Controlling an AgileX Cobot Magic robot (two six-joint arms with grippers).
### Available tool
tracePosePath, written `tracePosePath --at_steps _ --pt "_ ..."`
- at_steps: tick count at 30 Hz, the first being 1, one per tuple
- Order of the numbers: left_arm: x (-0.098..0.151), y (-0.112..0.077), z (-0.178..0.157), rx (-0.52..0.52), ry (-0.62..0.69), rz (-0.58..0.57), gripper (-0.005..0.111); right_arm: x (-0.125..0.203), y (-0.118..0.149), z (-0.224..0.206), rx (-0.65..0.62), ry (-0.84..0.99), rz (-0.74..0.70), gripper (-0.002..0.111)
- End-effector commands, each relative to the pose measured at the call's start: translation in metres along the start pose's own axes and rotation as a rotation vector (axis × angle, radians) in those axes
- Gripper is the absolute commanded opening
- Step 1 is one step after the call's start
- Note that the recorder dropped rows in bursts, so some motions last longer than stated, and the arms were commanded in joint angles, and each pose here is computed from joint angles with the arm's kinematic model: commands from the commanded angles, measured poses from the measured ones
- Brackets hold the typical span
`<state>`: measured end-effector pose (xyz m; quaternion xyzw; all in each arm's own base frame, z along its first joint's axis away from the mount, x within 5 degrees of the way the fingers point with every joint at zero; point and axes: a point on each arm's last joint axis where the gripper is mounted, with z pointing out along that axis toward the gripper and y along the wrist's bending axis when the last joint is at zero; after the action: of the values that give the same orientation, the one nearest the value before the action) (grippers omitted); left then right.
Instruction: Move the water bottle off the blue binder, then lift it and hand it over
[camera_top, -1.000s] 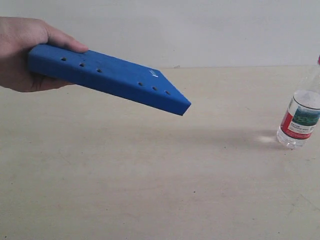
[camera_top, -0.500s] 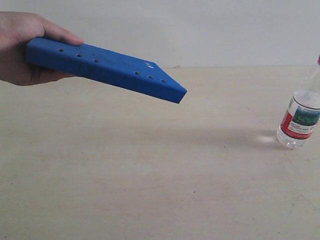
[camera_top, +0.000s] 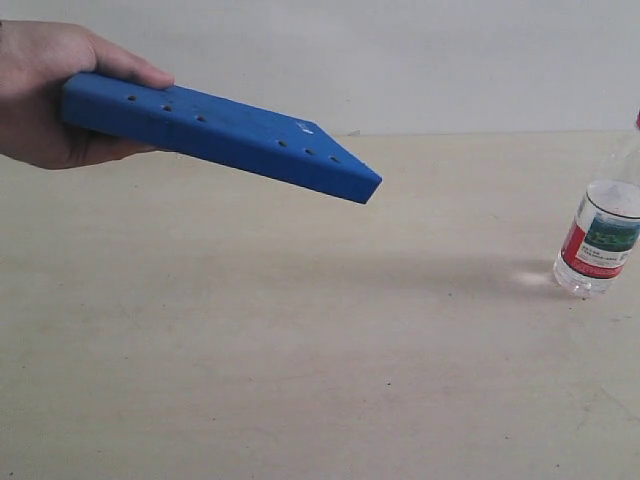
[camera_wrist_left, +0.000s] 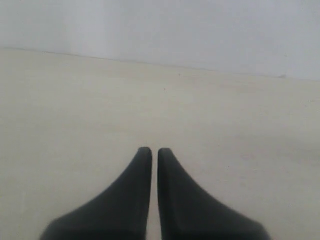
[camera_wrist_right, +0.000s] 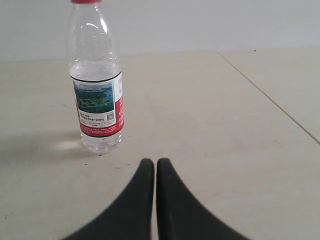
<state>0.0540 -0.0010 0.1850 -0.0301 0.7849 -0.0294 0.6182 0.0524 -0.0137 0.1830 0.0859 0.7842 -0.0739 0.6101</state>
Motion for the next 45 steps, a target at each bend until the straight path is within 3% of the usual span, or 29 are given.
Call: tracePosePath --at_steps 1,37,45 --pt "0.0029 -0.0001 0.0001 0.004 0.021 0.036 0.004 -0.0014 -0.0002 -0.0005 0.003 -0.016 -0.010 0.000" --pt "0.0024 0.0002 0.0001 0.000 0.016 0.042 0.004 -0.0014 -0.0003 -0.0005 0.002 -0.016 -0.008 0.000" --pt "0.0018 0.0061 -0.0002 -0.107 0.006 0.015 0.004 -0.0013 0.0090 -0.0010 -0.165 -0.018 -0.042 0.000"
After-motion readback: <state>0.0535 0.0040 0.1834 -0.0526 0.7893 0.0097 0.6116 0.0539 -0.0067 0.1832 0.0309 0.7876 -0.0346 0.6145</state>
